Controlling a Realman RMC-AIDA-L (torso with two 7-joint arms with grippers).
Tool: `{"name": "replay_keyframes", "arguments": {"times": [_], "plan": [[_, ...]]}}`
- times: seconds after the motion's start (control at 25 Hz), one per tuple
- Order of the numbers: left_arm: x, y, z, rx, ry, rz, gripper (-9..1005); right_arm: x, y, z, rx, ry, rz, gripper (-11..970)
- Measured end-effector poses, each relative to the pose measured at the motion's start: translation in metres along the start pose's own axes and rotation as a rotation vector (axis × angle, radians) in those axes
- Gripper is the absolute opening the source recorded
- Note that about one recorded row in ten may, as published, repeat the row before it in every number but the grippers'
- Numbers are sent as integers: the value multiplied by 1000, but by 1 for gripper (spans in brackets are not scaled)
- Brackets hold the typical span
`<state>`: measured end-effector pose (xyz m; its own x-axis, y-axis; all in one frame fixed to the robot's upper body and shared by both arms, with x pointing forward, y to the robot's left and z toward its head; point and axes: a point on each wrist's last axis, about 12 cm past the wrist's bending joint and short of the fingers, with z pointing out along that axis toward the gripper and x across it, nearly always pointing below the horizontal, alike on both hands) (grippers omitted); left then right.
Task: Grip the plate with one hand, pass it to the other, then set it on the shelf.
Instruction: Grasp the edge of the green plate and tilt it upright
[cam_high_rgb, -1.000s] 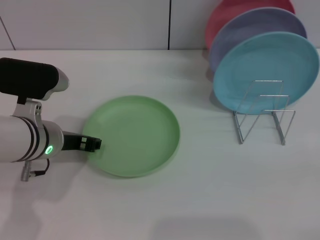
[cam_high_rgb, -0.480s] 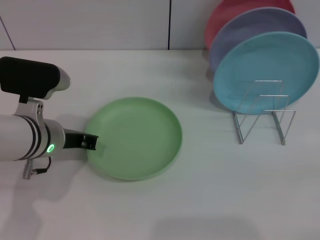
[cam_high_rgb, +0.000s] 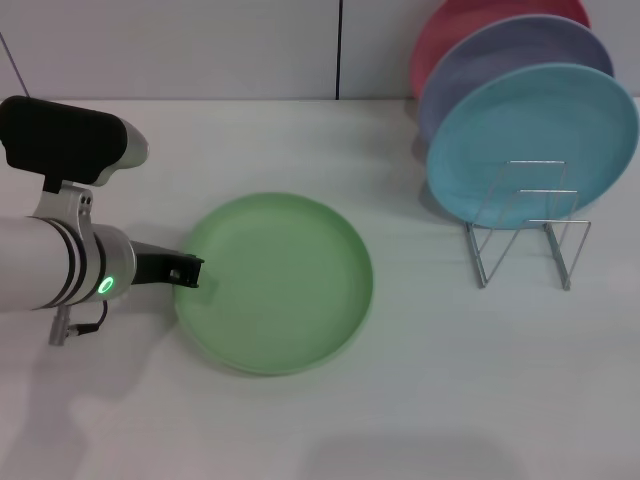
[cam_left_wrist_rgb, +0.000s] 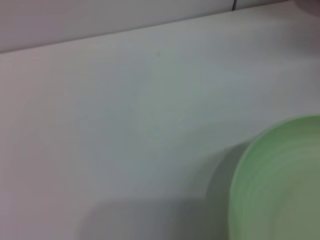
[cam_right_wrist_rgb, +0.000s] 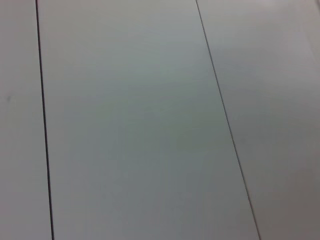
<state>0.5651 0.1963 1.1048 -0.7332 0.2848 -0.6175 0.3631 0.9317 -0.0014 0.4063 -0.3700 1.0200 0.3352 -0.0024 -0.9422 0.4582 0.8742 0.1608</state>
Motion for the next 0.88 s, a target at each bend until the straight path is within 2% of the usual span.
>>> {"name": "replay_keyframes", "arguments": {"times": [0.28,0.56,0.72,0.88], "plan": [[-11,-5,-9,30,-49,39,78,-5,3,0,-20,-45,5,818],[-19,-12,-16,69,-87,73,48,-23,13,0,-99,-203,29,817],[-26,-15,-22,75,-120,93,43,-42,25,7,-233,-374,97,817],[-34,-15,-31,72,-165,115,40,-64,38,31,-459,-548,258,817]]}}
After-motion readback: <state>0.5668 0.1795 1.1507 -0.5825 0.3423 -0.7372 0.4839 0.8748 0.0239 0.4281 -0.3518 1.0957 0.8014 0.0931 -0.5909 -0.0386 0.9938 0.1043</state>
